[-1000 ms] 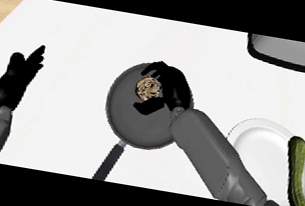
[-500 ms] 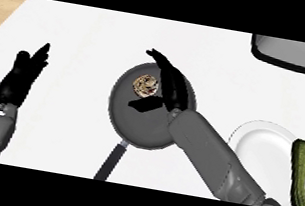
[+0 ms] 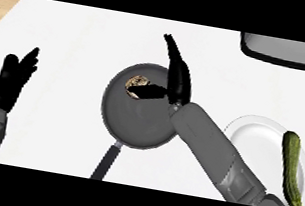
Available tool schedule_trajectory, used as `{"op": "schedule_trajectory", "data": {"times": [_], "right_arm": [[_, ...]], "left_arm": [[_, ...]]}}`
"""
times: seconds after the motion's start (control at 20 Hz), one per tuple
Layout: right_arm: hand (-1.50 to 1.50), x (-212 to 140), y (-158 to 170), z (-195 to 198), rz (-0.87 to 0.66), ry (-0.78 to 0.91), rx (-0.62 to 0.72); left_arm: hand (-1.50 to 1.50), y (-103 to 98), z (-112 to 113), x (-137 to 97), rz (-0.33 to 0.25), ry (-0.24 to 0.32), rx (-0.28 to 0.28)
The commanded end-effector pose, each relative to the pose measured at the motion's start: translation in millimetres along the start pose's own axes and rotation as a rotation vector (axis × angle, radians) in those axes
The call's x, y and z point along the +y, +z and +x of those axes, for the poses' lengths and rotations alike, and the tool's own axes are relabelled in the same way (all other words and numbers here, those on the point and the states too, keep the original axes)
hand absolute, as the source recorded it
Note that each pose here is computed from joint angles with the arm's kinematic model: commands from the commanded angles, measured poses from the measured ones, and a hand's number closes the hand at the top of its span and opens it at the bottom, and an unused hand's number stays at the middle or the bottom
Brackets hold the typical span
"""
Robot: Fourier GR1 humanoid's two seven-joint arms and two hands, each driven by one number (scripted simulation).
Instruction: Pick the cupcake from the plate and place it in the pan
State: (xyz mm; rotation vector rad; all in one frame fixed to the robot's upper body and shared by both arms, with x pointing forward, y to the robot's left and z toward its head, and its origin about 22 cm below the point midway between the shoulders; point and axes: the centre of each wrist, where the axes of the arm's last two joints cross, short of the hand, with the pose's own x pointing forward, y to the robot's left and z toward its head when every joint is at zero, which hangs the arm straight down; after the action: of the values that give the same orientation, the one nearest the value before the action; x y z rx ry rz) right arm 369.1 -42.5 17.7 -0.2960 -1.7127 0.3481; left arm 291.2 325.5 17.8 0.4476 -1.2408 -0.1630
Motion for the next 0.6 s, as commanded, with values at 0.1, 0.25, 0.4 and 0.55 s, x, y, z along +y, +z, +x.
{"op": "schedule_trajectory", "data": {"times": [0.1,0.25,0.4,0.55], "right_arm": [[-1.5,-33,-21,-18,-0.106,-0.066,0.042],[-1.5,-84,-28,-20,-0.11,-0.09,0.035],[-1.5,-110,-12,-39,-0.111,-0.107,0.019],[-1.5,-170,-11,-55,-0.087,-0.109,0.014]], "left_arm": [[0.0,12,-4,20,0.037,0.024,0.035],[0.0,20,-16,32,0.066,-0.001,0.061],[0.0,16,-22,35,0.08,0.007,0.051],[0.0,20,-13,29,0.078,0.005,0.052]]}}
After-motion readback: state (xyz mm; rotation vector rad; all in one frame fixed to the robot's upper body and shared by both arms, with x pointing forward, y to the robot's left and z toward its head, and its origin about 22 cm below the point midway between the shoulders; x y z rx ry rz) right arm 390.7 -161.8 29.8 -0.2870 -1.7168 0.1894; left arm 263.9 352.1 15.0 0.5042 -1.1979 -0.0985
